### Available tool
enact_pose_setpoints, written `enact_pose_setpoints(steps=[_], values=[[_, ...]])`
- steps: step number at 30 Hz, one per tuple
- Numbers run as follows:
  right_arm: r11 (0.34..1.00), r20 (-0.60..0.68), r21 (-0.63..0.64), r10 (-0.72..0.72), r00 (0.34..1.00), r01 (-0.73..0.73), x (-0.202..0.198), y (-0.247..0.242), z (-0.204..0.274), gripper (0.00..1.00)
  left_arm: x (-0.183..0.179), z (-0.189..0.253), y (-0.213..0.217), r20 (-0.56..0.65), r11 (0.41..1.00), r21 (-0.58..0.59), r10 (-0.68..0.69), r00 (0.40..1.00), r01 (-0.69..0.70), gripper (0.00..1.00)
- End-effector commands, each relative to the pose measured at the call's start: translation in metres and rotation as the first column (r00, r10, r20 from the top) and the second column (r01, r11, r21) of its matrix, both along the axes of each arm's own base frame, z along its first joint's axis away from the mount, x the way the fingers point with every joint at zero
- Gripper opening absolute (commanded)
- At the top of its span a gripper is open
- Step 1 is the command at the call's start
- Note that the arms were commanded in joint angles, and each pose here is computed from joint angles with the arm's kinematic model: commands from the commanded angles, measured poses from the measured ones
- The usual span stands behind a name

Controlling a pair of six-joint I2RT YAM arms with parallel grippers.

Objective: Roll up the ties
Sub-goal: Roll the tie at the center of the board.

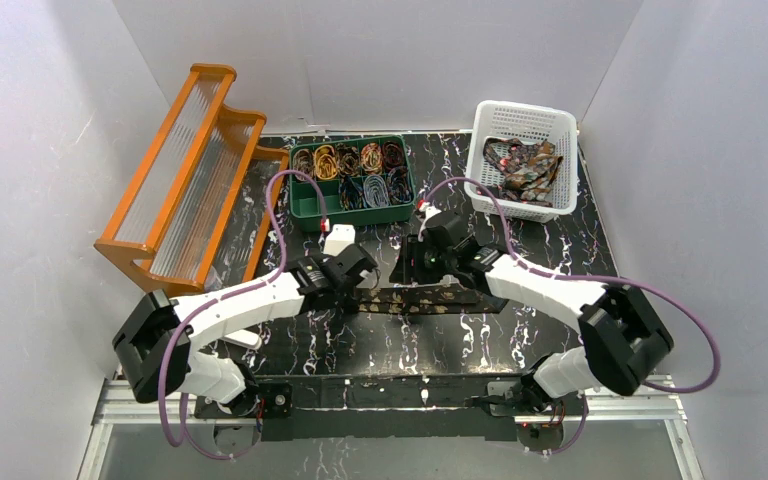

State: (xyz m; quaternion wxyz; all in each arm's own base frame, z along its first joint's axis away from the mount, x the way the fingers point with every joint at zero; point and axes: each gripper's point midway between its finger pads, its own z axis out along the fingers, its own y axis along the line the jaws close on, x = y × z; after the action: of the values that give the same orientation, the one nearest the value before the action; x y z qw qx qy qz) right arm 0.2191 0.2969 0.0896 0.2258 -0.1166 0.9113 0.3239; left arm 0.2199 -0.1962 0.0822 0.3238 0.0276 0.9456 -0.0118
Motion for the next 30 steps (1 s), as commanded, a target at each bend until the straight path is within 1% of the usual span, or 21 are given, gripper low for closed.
enact_pose_setpoints(steps=[1,4,9,16,25,30], values=[[0.985,0.048,-0.006,-0.174,0.984,0.175,0.017,-0.029,0.010,0.56,0.007,0.021,0.017,0.115,0.984,0.162,0.058,0.992,-0.076,0.17],[0.944,0.061,-0.025,-0.326,0.943,0.328,0.027,-0.060,0.003,0.55,0.008,0.027,0.015,0.157,0.973,0.211,0.060,0.986,-0.093,0.17],[0.899,0.063,-0.037,-0.434,0.899,0.437,0.030,-0.092,-0.006,0.55,0.007,0.031,0.004,0.191,0.958,0.273,0.035,0.981,-0.088,0.18],[0.875,0.073,-0.033,-0.480,0.874,0.483,0.030,-0.108,-0.005,0.56,0.006,0.025,-0.012,0.214,0.918,0.386,0.003,0.977,-0.087,0.20],[0.866,0.065,-0.031,-0.497,0.865,0.500,0.027,-0.115,-0.008,0.57,0.002,0.010,-0.050,0.187,0.913,0.408,-0.049,0.981,-0.032,0.25],[0.864,0.054,-0.037,-0.500,0.864,0.502,0.025,-0.118,-0.013,0.59,0.000,-0.002,-0.072,0.147,0.922,0.387,-0.080,0.986,0.017,0.29]])
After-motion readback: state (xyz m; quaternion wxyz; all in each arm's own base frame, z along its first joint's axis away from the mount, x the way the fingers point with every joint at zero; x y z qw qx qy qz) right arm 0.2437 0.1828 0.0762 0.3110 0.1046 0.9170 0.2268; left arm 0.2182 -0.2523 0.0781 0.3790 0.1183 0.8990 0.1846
